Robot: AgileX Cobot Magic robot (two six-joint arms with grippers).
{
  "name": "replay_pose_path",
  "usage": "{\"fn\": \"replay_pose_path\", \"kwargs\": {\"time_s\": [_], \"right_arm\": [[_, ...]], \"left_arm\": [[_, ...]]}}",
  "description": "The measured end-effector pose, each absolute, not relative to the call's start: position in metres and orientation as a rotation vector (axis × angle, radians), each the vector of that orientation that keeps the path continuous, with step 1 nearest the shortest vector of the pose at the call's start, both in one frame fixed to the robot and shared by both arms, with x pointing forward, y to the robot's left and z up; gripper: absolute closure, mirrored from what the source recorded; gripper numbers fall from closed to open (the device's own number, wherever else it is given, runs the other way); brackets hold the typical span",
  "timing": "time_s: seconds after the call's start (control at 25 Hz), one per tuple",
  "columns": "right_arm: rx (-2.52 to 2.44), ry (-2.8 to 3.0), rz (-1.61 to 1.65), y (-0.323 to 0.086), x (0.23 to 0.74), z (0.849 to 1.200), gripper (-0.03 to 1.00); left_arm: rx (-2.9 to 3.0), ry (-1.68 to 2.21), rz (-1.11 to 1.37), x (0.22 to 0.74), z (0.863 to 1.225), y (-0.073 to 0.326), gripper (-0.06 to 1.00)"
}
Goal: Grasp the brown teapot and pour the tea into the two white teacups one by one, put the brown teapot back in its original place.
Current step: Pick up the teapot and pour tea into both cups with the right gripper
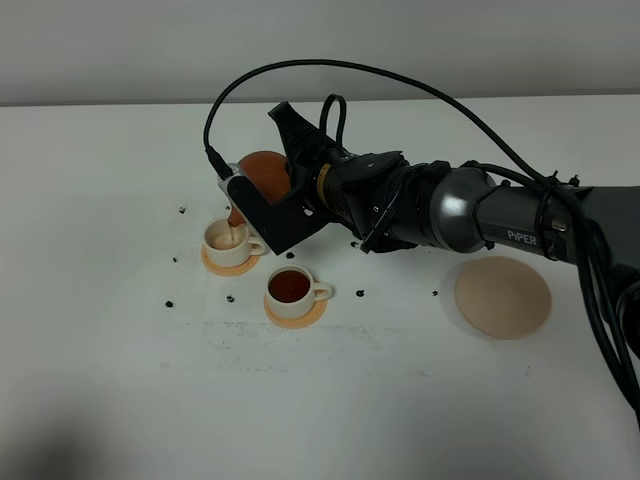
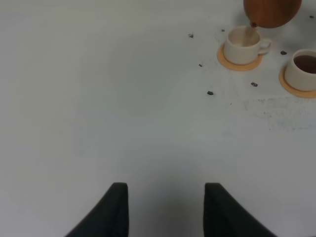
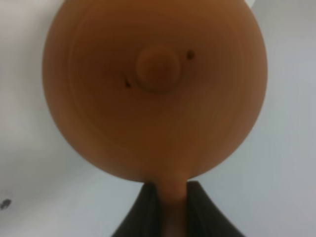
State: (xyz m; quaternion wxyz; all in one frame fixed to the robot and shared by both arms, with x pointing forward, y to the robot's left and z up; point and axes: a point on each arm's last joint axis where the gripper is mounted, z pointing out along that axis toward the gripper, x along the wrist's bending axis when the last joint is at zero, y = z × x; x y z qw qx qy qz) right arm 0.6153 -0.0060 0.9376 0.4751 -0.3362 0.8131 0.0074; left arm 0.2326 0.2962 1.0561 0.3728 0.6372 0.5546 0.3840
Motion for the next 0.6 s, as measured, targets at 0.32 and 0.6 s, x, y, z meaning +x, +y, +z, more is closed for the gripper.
{"fn": "replay_pose_path", "kwargs": {"time_s": [0.32, 0.6], "right_arm": [[-0.839, 1.981, -0.002, -0.0031, 0.6197, 0.9306, 0.88], [-0.835, 1.957, 0.005, -0.0006, 0.6223, 0.9365, 0.88]], "left_arm": [[1.633, 1.421, 0.984, 0.2326, 1.0561, 0.2962, 0.58], [1.633, 1.421, 0.984, 0.2326, 1.0561, 0.2962, 0.58]]}}
